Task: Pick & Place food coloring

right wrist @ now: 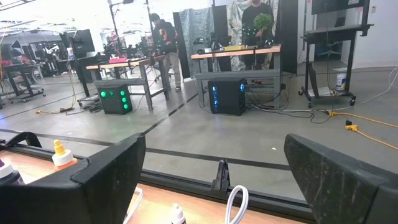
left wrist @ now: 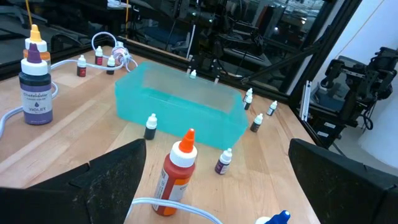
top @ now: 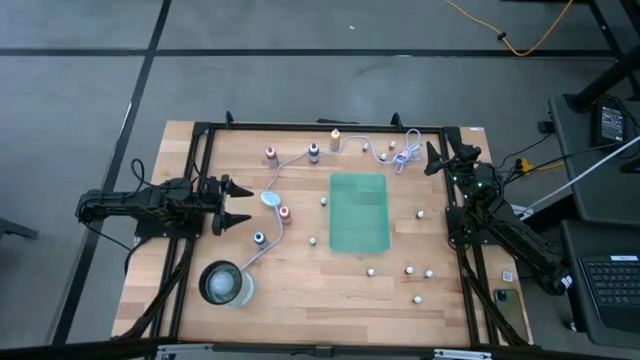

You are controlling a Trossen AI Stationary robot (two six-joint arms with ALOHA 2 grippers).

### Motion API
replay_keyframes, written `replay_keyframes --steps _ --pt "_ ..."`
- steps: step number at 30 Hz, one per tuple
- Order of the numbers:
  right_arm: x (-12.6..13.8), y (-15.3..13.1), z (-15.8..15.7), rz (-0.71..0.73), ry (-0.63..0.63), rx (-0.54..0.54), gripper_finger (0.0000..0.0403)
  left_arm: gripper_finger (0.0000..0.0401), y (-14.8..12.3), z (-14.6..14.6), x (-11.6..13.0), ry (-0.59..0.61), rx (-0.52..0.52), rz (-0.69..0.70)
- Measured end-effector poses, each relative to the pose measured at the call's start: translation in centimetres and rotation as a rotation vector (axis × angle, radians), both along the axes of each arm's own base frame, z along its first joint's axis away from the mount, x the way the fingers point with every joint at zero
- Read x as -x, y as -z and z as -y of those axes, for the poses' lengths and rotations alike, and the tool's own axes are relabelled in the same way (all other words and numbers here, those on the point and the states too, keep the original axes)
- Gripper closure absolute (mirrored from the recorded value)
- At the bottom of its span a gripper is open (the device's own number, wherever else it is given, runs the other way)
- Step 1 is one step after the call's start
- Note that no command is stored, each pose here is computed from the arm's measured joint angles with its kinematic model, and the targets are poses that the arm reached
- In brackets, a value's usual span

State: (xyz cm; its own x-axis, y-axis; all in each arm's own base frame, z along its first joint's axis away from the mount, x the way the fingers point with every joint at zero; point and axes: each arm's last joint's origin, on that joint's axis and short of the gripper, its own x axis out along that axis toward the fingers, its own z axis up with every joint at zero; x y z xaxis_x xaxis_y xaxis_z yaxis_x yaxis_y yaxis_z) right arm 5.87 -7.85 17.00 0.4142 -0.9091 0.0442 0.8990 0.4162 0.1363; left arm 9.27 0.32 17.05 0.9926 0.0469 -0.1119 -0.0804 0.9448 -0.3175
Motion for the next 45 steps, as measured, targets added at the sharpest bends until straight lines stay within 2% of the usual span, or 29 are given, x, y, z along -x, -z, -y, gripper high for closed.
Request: replay_keyframes --steps 45 --pt "0.00 0.00 0.00 0.000 0.000 0.000 0.0019 0.0012 0.00 -0.07 0.00 -0.024 -0.002 0.000"
